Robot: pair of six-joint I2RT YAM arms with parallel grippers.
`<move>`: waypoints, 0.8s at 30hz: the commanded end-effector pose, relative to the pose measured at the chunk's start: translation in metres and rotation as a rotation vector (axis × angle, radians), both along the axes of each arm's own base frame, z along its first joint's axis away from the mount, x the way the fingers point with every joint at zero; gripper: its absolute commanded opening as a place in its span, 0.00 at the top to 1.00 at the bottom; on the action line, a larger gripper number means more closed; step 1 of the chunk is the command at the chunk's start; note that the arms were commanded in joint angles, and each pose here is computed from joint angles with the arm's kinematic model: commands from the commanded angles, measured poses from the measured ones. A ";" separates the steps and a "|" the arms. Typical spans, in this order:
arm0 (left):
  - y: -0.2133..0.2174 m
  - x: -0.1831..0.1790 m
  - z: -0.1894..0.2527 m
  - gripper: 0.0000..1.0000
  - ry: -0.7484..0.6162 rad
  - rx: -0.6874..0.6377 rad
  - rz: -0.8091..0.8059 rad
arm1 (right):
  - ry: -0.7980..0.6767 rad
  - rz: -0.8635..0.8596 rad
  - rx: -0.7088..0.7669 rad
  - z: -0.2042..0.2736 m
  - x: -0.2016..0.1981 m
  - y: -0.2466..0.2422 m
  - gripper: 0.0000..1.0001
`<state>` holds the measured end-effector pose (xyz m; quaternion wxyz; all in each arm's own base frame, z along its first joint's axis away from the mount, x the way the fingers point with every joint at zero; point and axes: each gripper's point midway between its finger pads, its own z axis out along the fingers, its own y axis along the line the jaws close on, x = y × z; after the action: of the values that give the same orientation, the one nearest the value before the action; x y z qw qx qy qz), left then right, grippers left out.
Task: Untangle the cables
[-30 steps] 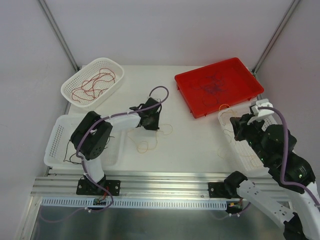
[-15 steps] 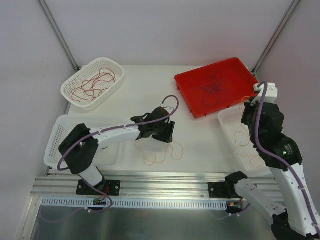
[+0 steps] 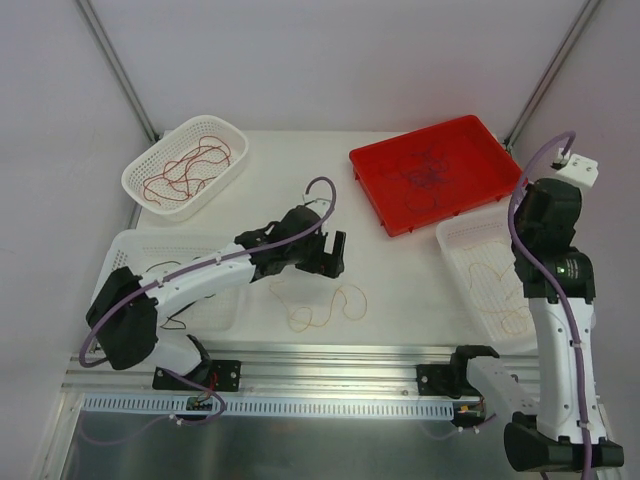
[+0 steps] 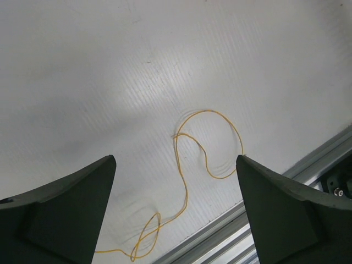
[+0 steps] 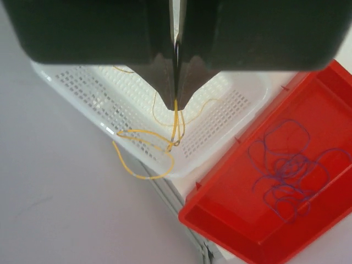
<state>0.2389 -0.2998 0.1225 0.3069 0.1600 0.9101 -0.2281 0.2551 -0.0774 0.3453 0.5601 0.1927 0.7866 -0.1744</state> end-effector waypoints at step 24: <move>0.209 0.034 0.136 0.01 -0.557 0.205 0.450 | 0.291 -0.042 0.386 -0.175 0.010 0.014 0.03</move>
<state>0.2738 -0.1273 0.2650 0.5538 0.0489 0.8254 -0.0978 0.2418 -0.0882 0.1295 0.3259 0.3571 0.8677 -0.1158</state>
